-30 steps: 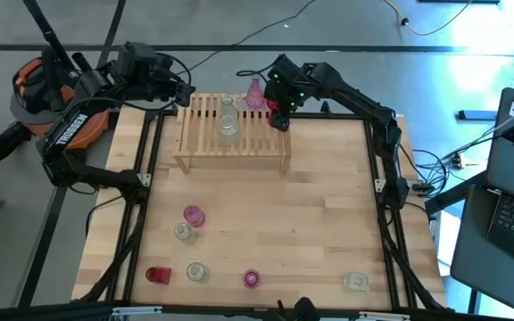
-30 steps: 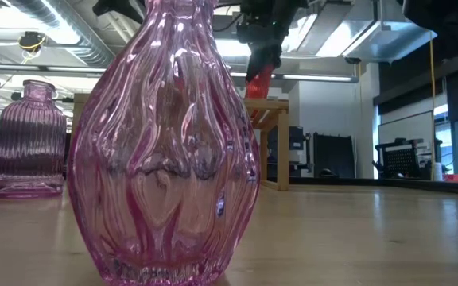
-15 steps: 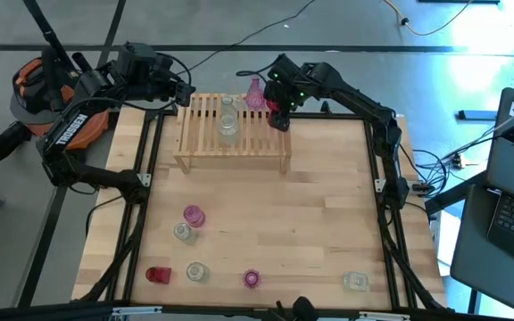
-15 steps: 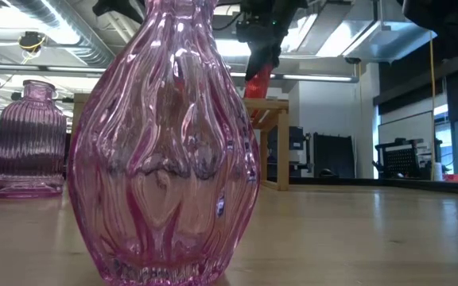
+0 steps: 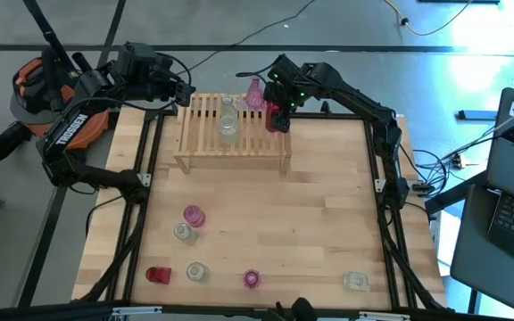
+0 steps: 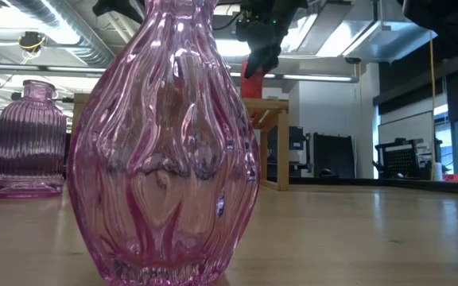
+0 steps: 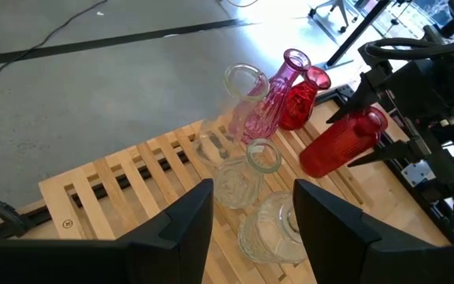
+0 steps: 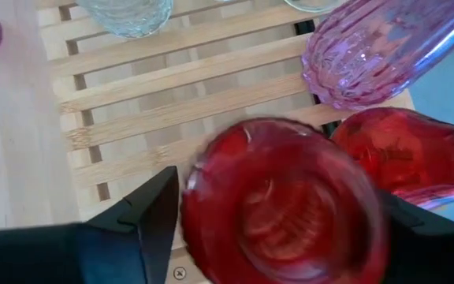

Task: Sort vases onto shelf
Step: Put the red vase on the shelf aligned with the other red vase

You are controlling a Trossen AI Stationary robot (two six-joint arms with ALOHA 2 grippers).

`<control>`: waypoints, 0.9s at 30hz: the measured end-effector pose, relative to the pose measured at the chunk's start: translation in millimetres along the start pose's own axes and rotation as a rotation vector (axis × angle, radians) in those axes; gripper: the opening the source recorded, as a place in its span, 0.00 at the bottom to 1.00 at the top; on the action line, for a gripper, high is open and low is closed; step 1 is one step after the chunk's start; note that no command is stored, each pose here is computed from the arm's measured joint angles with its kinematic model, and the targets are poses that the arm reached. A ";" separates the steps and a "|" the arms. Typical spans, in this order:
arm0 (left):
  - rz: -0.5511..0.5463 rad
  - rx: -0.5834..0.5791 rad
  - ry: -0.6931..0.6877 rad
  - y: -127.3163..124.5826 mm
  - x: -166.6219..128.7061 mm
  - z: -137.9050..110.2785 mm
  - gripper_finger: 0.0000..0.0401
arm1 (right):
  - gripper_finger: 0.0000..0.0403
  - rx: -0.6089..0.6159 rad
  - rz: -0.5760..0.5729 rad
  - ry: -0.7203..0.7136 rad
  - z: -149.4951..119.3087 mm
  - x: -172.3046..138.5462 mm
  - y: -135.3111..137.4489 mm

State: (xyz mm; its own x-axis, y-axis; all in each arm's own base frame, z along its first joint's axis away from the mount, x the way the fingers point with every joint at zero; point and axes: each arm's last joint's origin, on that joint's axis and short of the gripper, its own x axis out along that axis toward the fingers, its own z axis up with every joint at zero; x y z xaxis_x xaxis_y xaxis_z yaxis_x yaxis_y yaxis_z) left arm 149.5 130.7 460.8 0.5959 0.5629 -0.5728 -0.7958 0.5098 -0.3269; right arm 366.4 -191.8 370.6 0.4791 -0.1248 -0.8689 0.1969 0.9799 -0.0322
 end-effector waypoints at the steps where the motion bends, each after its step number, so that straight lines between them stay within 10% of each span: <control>1: 0.000 0.000 0.000 0.0 0.0 0.0 0.42 | 0.66 0.000 -0.002 0.001 0.0 0.0 -0.1; 27: 0.000 0.000 0.000 0.0 0.0 0.0 0.42 | 0.60 0.091 -0.069 0.079 -6.7 -1.4 -0.5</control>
State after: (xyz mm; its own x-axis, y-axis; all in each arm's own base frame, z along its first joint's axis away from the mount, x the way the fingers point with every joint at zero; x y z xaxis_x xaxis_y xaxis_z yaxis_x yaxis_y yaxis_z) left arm 149.5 130.7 460.8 0.5958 0.5631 -0.5726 -0.7958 0.5096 -0.3270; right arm 359.9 -191.1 368.5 0.3932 -0.1750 -0.9026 0.3052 0.9509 -0.0515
